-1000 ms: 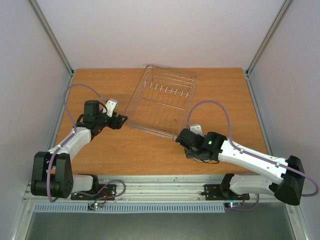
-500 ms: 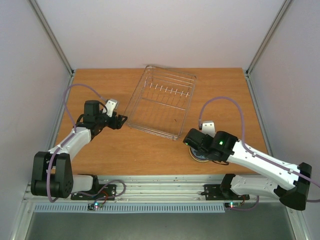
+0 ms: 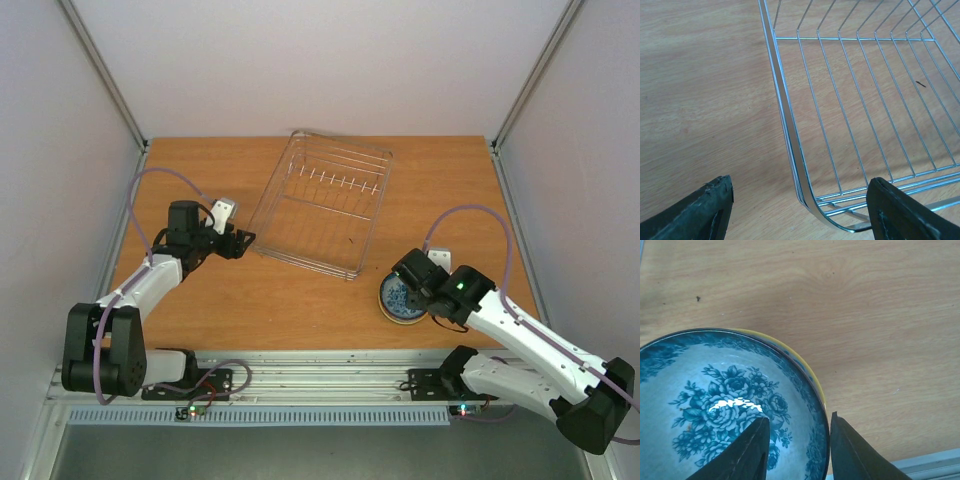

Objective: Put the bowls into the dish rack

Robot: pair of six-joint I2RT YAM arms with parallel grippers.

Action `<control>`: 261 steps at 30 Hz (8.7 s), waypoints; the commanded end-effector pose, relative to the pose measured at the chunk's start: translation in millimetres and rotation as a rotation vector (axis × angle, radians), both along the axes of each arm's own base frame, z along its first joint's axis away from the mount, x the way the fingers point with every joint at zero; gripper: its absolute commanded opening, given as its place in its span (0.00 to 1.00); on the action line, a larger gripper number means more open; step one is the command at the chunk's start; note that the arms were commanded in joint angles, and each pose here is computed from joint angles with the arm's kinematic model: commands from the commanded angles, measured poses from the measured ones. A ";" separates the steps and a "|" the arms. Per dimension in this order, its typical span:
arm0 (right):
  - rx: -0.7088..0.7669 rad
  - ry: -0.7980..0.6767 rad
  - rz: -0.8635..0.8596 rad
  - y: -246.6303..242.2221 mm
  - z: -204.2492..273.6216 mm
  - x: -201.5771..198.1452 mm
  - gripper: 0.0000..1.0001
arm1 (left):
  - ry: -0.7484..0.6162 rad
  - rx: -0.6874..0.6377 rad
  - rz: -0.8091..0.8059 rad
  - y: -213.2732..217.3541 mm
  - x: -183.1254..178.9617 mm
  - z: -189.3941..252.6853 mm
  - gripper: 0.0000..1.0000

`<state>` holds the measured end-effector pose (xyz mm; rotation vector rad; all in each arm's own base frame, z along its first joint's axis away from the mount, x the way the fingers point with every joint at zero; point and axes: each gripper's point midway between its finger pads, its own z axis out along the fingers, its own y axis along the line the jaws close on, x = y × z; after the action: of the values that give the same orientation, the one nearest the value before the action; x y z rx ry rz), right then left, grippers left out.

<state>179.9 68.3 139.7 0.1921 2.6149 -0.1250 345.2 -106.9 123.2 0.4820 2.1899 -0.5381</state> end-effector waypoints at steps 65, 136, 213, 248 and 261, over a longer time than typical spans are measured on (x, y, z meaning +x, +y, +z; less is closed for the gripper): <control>-0.087 -0.017 0.025 -3.4 2.3 34.8 0.01 | -0.014 -0.020 -0.032 -6.4 -0.8 3.0 0.74; -0.042 -0.226 -0.149 -42.9 50.6 18.6 0.45 | 0.206 0.283 -0.619 -333.1 -128.7 45.9 0.59; 0.229 -0.403 0.141 29.7 127.1 33.8 0.01 | 0.398 0.114 -0.625 -323.7 -112.2 75.9 0.54; 0.660 -0.417 0.441 106.4 161.3 6.5 0.85 | 0.434 -0.387 -0.879 -287.9 -110.9 132.8 0.01; 0.751 -0.330 0.433 121.9 140.2 1.6 0.83 | 0.306 -0.452 -0.848 -279.1 -107.6 157.5 0.00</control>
<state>184.7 179.6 286.5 -0.1025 2.1691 0.8749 236.7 -383.5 238.7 1.1209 2.1510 -1.5409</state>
